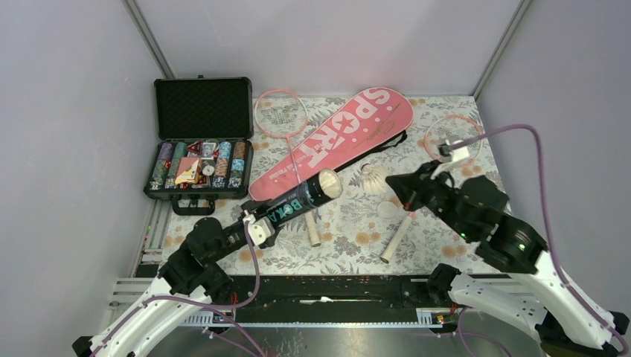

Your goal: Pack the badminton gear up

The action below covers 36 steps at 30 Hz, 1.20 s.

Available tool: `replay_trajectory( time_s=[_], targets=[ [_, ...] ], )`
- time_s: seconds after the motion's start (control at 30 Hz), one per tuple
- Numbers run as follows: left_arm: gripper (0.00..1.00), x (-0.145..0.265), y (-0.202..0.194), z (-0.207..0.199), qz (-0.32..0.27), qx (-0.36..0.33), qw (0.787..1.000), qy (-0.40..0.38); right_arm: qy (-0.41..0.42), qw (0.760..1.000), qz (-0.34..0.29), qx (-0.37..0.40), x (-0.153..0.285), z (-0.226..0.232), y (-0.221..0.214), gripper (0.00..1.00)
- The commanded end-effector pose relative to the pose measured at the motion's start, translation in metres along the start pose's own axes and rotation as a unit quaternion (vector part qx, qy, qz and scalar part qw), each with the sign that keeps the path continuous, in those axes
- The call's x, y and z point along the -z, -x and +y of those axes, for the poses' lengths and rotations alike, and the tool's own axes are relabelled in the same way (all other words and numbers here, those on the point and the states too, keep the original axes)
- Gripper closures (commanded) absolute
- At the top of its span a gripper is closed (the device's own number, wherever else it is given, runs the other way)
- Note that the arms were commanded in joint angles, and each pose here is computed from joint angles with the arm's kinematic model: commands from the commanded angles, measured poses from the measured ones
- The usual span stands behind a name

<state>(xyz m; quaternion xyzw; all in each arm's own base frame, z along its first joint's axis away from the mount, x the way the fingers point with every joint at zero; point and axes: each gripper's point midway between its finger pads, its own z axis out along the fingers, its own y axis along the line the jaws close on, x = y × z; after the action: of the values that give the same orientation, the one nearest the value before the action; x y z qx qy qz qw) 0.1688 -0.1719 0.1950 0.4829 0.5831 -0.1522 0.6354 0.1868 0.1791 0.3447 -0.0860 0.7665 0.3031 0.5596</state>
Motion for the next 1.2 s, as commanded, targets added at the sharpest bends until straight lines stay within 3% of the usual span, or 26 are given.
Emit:
replay_trajectory(
  time_s=[0.0,0.17,0.37,0.97,1.17],
  targets=[
    [0.64,-0.005,0.03,-0.001,-0.073,-0.048,0.996,-0.017,0.055,0.997,0.004,-0.057,0.038,0.02,0.014,1.0],
    [0.64,-0.01,0.029,-0.004,-0.062,-0.054,0.996,-0.035,0.131,0.989,-0.001,-0.065,0.062,0.043,0.023,1.0],
    [0.64,-0.016,0.03,-0.008,-0.061,-0.07,0.994,-0.058,0.181,0.979,0.042,-0.079,0.07,0.064,0.015,1.0],
    [0.64,-0.018,0.029,-0.014,-0.062,-0.081,0.992,-0.076,0.19,0.964,0.15,-0.112,0.015,0.089,-0.025,1.0],
    [0.64,-0.018,0.025,-0.013,-0.055,-0.077,0.993,-0.071,0.172,0.963,0.158,-0.135,0.0,0.088,-0.031,1.0]
  ],
)
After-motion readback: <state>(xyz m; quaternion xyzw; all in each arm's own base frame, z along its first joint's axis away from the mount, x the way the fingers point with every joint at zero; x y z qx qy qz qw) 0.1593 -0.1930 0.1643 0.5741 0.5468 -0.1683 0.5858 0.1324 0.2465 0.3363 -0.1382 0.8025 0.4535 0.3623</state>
